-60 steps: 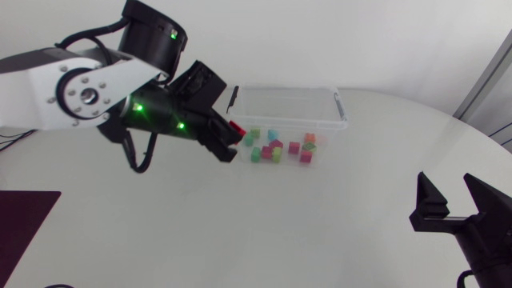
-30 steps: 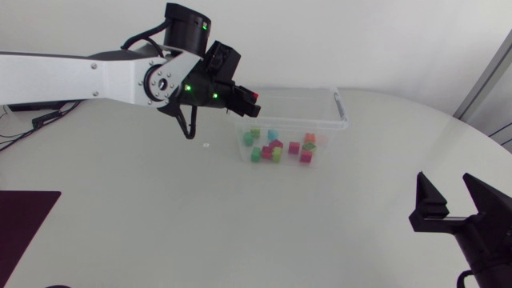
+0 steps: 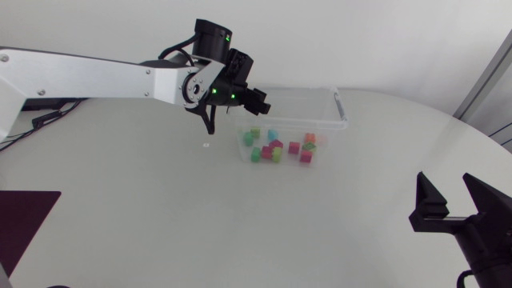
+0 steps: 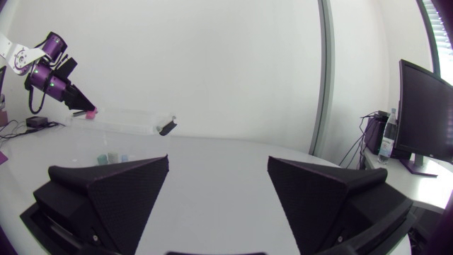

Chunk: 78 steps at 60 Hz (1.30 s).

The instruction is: Pick up the duplo bricks and place them in the container

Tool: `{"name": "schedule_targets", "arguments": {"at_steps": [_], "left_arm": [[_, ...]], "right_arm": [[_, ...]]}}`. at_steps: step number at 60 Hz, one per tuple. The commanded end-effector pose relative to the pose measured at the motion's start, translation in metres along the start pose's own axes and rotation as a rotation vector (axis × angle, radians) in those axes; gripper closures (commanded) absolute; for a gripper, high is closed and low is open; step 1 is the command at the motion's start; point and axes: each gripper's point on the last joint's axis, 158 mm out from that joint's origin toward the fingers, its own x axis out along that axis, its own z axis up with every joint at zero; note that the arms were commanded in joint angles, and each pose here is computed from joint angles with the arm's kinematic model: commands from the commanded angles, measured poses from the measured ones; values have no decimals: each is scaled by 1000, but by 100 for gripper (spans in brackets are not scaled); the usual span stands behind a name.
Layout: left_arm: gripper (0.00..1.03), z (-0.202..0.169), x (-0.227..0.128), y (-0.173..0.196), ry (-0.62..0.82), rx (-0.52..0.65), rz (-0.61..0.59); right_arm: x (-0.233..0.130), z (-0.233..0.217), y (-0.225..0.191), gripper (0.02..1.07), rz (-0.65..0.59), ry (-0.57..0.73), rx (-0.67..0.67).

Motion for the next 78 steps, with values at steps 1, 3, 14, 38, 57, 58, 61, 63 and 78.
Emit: {"name": "schedule_targets", "arguments": {"at_steps": [1,3,14,38,57,58,61,63,78], "left_arm": [[4,8,4,9,-21,-20,24],[4,8,2,10,-22,-19,26],[4,18,-39,37,-54,-39,77],[4,-17,-163,131,-161,-53,380],[4,-75,-258,163,-238,-55,588],[4,-78,-261,163,-242,-53,595],[4,-85,-271,165,-251,-46,623],[4,-91,-277,168,-249,-49,643],[4,-129,-312,164,-263,-52,726]], "right_arm": [[1,-11,3,6,10,20,18],[1,-11,3,6,9,18,18],[1,-11,3,6,9,18,18],[1,-11,3,6,11,18,18],[1,-11,3,6,11,18,18],[1,-11,3,6,11,18,18],[1,-11,3,6,11,18,18],[1,-11,3,6,9,18,18],[1,-11,3,6,11,18,18]]}}
